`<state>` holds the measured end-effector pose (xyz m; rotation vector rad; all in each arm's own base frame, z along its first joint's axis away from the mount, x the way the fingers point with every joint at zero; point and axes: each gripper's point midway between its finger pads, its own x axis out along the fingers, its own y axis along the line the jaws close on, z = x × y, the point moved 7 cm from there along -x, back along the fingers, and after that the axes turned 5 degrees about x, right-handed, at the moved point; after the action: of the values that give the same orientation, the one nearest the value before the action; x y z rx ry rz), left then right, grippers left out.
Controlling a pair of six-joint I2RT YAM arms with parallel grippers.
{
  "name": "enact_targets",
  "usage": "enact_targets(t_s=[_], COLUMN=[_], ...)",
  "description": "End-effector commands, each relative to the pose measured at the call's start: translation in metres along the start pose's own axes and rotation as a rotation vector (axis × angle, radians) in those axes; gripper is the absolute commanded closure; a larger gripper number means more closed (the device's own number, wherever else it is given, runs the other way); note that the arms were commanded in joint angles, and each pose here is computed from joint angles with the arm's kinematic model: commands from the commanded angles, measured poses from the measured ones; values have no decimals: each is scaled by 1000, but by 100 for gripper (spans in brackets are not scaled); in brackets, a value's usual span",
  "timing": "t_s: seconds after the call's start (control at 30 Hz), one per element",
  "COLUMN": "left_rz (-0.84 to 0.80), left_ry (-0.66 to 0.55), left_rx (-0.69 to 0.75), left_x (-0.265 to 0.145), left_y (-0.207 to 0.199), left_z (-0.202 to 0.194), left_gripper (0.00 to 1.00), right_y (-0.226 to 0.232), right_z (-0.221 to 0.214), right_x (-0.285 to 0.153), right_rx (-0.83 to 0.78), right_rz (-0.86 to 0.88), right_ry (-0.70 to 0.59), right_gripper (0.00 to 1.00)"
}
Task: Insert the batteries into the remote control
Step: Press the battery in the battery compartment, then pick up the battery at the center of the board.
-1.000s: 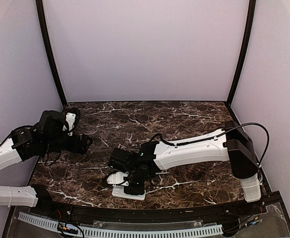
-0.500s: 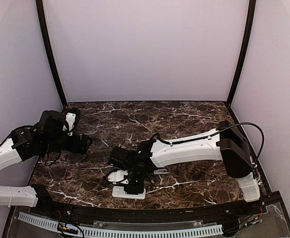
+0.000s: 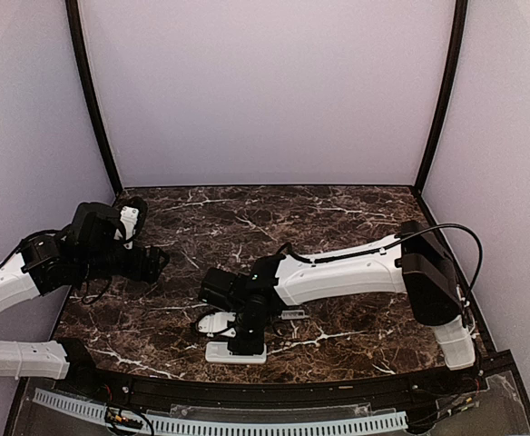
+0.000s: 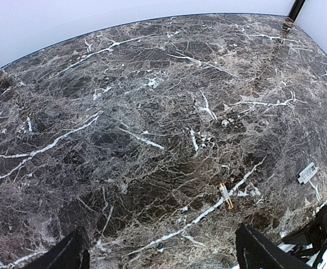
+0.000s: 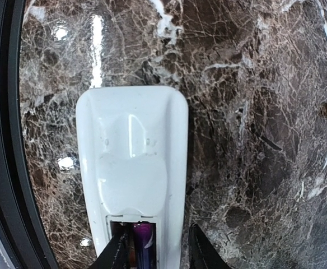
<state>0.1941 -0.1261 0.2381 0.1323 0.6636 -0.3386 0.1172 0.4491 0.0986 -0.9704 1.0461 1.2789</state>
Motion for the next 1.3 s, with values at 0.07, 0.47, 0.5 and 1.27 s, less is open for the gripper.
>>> enact_targets(t_s=[0.07, 0.47, 0.5, 1.27], left_rz=[1, 5, 7, 29], left_ry=[5, 2, -2, -46], left_rx=[9, 10, 6, -18], left_x=[1, 0, -1, -9], left_y=[1, 2, 2, 7], left_z=[-2, -2, -1, 1], left_gripper=[10, 11, 11, 11], right_y=[1, -11, -19, -138], right_z=[10, 25, 29, 67], right_x=[-15, -45, -53, -22], right_rx=[-2, 66, 102, 835], right_rz=[34, 50, 43, -304], right_ry=[-34, -137, -167, -317], right_gripper=[64, 63, 64, 48])
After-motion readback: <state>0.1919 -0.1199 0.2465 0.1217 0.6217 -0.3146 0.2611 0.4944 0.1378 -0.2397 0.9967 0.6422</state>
